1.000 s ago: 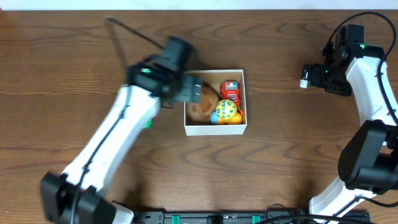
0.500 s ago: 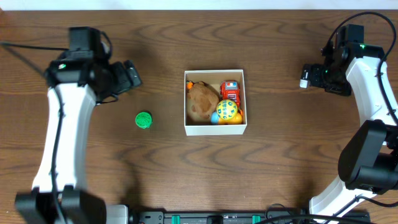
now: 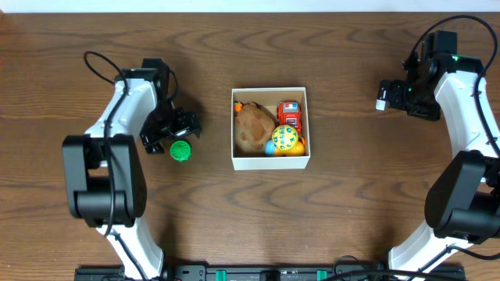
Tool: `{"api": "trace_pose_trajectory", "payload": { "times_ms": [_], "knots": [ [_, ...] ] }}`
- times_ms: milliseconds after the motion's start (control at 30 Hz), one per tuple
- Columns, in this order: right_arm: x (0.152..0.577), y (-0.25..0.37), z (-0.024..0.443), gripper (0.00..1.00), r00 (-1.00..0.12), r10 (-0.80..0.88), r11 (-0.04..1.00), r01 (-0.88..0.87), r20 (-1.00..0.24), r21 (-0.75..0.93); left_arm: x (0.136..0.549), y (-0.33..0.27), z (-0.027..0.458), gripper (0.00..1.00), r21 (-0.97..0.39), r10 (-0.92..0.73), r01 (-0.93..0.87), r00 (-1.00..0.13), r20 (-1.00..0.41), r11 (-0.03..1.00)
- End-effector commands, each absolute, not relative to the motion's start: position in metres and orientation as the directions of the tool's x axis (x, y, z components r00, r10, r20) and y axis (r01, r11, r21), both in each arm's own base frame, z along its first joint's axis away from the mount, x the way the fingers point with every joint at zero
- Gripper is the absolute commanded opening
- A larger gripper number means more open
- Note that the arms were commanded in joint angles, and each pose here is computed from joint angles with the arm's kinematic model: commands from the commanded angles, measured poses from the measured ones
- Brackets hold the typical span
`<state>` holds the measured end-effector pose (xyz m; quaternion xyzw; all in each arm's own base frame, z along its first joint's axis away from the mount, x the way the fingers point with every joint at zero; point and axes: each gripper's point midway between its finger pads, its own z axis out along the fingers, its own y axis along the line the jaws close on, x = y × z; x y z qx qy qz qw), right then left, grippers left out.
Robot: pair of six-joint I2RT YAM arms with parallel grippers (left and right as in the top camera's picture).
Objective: Pack container
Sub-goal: 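Move the left gripper to the green spiky disc and grasp it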
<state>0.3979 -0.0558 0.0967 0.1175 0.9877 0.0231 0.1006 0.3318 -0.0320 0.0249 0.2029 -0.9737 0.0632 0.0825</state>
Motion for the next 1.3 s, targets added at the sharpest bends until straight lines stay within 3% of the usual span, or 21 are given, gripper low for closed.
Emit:
{"api": "trace_pose_trajectory", "payload": {
  "times_ms": [0, 467, 767, 1067, 1267],
  "knots": [
    [0.402, -0.058, 0.109, 0.99, -0.940, 0.254, 0.967, 0.241, -0.226, 0.083, 0.327, -0.028, 0.015, 0.98, -0.053, -0.398, -0.417, -0.892, 0.214, 0.907],
    [0.402, -0.059, 0.109, 0.99, -0.940, 0.254, 0.967, 0.243, -0.226, 0.076, 0.307, -0.028, -0.007, 0.98, -0.026, -0.398, -0.419, -0.880, 0.260, 0.908],
    [0.402, -0.059, 0.109, 0.99, -0.940, 0.254, 0.967, 0.243, -0.226, 0.076, 0.316, -0.027, -0.010, 1.00, -0.043, -0.398, -0.417, -0.890, 0.225, 0.908],
    [0.400, -0.058, 0.109, 0.99, -0.942, 0.254, 0.967, 0.244, -0.220, 0.076, 0.319, -0.027, -0.011, 0.81, -0.051, -0.388, -0.407, -0.897, 0.212, 0.912],
    [0.400, -0.058, 0.109, 0.99, -0.942, 0.254, 0.967, 0.244, -0.220, 0.076, 0.319, -0.028, -0.011, 0.62, -0.051, -0.387, -0.406, -0.897, 0.212, 0.912]
  ]
}}
